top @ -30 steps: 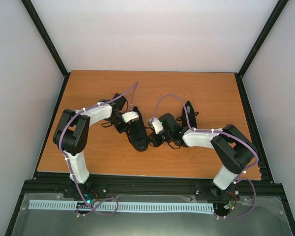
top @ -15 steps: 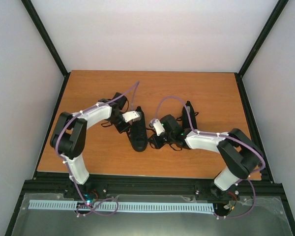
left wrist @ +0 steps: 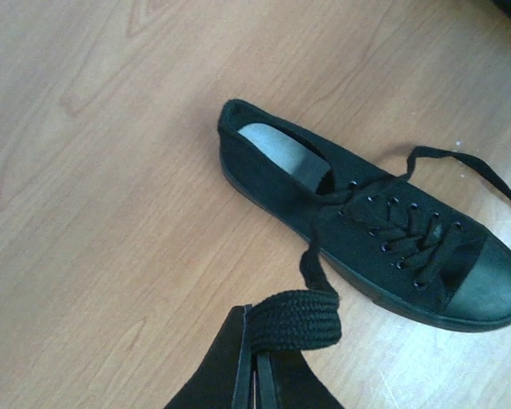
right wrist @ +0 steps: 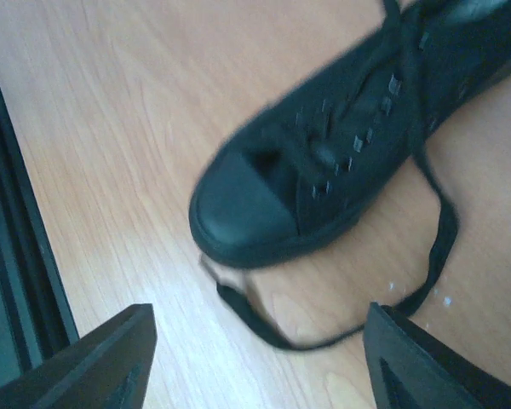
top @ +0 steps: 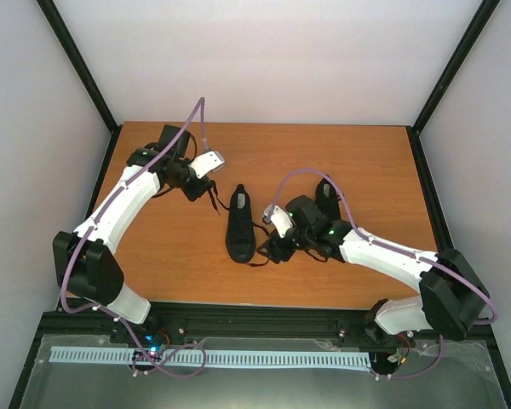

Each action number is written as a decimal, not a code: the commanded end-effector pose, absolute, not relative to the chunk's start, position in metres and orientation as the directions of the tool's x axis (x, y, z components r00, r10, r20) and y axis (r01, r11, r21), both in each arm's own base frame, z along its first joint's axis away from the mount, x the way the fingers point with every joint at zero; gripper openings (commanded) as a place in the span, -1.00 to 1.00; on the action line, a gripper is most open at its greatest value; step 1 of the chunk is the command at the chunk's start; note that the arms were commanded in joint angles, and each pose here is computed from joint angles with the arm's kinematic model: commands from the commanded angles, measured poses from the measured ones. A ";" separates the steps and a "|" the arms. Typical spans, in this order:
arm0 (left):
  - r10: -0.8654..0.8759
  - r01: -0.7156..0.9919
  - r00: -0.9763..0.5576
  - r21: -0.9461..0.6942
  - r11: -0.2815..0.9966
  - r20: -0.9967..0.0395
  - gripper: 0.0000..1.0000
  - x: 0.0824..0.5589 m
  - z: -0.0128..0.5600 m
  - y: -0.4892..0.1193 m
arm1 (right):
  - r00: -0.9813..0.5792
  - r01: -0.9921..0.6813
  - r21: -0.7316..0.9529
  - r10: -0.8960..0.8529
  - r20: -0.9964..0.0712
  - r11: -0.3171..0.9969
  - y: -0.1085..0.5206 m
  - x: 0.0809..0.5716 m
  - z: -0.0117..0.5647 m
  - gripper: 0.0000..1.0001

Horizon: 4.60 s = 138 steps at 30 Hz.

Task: Tie the shoes
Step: Wrap the shoelace around the shoelace.

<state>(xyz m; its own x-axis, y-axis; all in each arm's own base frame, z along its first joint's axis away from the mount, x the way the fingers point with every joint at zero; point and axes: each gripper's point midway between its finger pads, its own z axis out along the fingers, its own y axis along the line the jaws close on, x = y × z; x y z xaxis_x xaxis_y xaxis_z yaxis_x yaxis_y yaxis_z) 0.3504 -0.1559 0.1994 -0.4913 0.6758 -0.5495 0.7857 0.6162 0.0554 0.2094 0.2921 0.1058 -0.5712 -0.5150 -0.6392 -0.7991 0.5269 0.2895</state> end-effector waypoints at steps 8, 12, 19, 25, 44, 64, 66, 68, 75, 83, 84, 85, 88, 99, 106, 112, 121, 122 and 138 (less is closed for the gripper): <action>0.656 0.798 -0.468 0.036 0.601 -0.592 -0.99 0.334 0.226 -0.162 | -0.213 -0.905 0.055 -0.337 -0.917 0.422 0.386 0.301 0.191 0.38; 0.653 0.795 -0.464 0.044 0.605 -0.599 -0.98 0.332 0.227 -0.161 | -0.215 -0.921 0.075 -0.339 -0.916 0.382 0.411 0.316 0.171 0.15; 0.649 0.786 -0.455 0.068 0.615 -0.609 -0.98 0.331 0.232 -0.157 | -0.248 -0.918 0.106 -0.342 -0.906 0.383 0.427 0.332 0.152 0.03; 0.661 0.784 -0.450 0.088 0.614 -0.601 -0.99 0.329 0.231 -0.153 | -0.295 -0.889 0.136 -0.319 -0.901 0.436 0.422 0.345 0.144 -0.56; 0.683 0.762 -0.476 0.128 0.635 -0.554 -0.98 0.332 0.218 -0.140 | -0.350 -0.860 0.172 -0.309 -0.884 0.480 0.403 0.350 0.139 -0.94; 0.664 0.852 -0.407 0.001 0.524 -0.628 0.24 0.316 0.101 -0.192 | -0.613 -0.722 0.425 -0.220 -0.759 0.545 0.388 0.350 0.146 -0.94; 0.627 0.831 -0.379 0.048 0.554 -0.680 0.37 0.330 0.119 -0.195 | -0.638 -0.699 0.445 -0.206 -0.742 0.559 0.387 0.351 0.146 -0.94; 0.584 0.819 -0.346 0.067 0.569 -0.734 0.35 0.340 0.135 -0.203 | -0.659 -0.679 0.469 -0.187 -0.729 0.564 0.388 0.352 0.148 -0.95; 0.478 0.800 -0.291 0.064 0.597 -0.829 0.00 0.346 0.135 -0.225 | -0.726 -0.592 0.546 -0.099 -0.680 0.593 0.389 0.358 0.149 -0.94; 0.427 0.744 -0.327 0.048 0.666 -0.843 -0.27 0.358 0.135 -0.226 | -0.750 -0.544 0.574 -0.046 -0.660 0.612 0.388 0.364 0.150 -0.94; 0.427 0.740 -0.331 0.049 0.671 -0.842 -0.29 0.359 0.135 -0.227 | -0.752 -0.540 0.578 -0.043 -0.658 0.612 0.388 0.364 0.150 -0.94; 0.429 0.734 -0.335 0.053 0.677 -0.839 -0.36 0.360 0.134 -0.227 | -0.752 -0.539 0.580 -0.039 -0.657 0.611 0.388 0.364 0.151 -0.95; 0.409 0.702 -0.381 0.028 0.711 -0.829 -0.52 0.363 0.130 -0.226 | -0.753 -0.533 0.585 -0.028 -0.657 0.611 0.388 0.365 0.153 -0.94; 0.327 0.651 -0.459 -0.062 0.756 -0.826 -0.42 0.361 0.116 -0.225 | -0.753 -0.533 0.592 -0.021 -0.657 0.604 0.389 0.364 0.157 -0.94; 0.336 0.667 -0.480 -0.088 0.740 -0.810 -0.53 0.356 0.098 -0.228 | -0.755 -0.532 0.591 -0.023 -0.656 0.606 0.388 0.364 0.156 -0.95; 0.324 0.680 -0.473 -0.105 0.726 -0.819 -0.80 0.354 0.099 -0.232 | -0.757 -0.530 0.593 -0.023 -0.653 0.606 0.388 0.364 0.154 -0.95; 0.331 0.681 -0.478 -0.104 0.725 -0.814 -0.98 0.352 0.097 -0.231 | -0.758 -0.512 0.557 -0.040 -0.651 0.654 0.378 0.363 0.153 -0.74; 0.333 0.678 -0.480 -0.103 0.727 -0.811 -0.98 0.352 0.096 -0.230 | -0.758 -0.503 0.537 -0.048 -0.650 0.677 0.373 0.363 0.152 -0.64; 0.359 0.701 -0.481 -0.105 0.705 -0.800 -0.98 0.350 0.095 -0.233 | -0.408 -0.912 0.179 -0.762 -0.504 0.369 0.322 0.208 0.100 0.21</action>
